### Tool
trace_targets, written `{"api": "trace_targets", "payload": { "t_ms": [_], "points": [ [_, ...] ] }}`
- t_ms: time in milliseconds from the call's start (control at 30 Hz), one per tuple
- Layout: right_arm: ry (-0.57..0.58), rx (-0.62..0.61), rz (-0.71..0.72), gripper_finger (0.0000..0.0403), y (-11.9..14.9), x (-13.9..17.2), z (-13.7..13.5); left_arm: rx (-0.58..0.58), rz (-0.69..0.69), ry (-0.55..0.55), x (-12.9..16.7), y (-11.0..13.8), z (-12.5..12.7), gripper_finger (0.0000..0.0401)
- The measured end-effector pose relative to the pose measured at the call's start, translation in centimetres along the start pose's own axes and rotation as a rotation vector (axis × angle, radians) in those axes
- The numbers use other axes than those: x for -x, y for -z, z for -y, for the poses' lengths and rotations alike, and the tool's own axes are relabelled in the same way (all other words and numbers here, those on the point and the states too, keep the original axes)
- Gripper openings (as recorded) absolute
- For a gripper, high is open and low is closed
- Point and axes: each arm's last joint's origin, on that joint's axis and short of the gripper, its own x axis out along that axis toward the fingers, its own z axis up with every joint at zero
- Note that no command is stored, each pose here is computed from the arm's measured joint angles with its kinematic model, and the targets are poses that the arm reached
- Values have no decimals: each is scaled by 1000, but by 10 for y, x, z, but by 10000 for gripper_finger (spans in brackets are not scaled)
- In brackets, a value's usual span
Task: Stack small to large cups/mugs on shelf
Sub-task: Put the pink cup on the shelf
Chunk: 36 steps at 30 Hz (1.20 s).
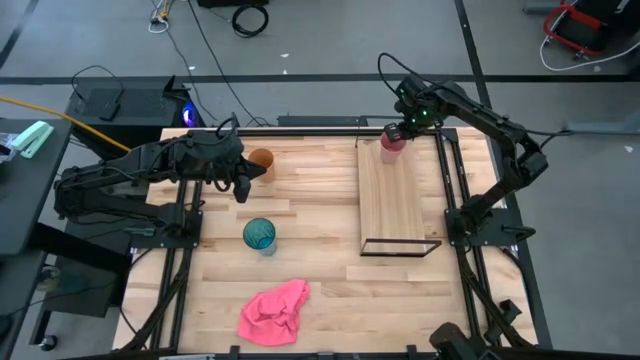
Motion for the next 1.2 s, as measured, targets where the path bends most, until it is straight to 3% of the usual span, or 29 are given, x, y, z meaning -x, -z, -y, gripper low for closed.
{"api": "trace_targets", "payload": {
  "t_ms": [867,1200],
  "points": [
    [-7,26,-7,1,6,-17,0,-9,0,-1,0,0,0,35],
    [-7,24,27,19,6,-13,0,-8,0,-1,0,0,0,26]
  ]
}}
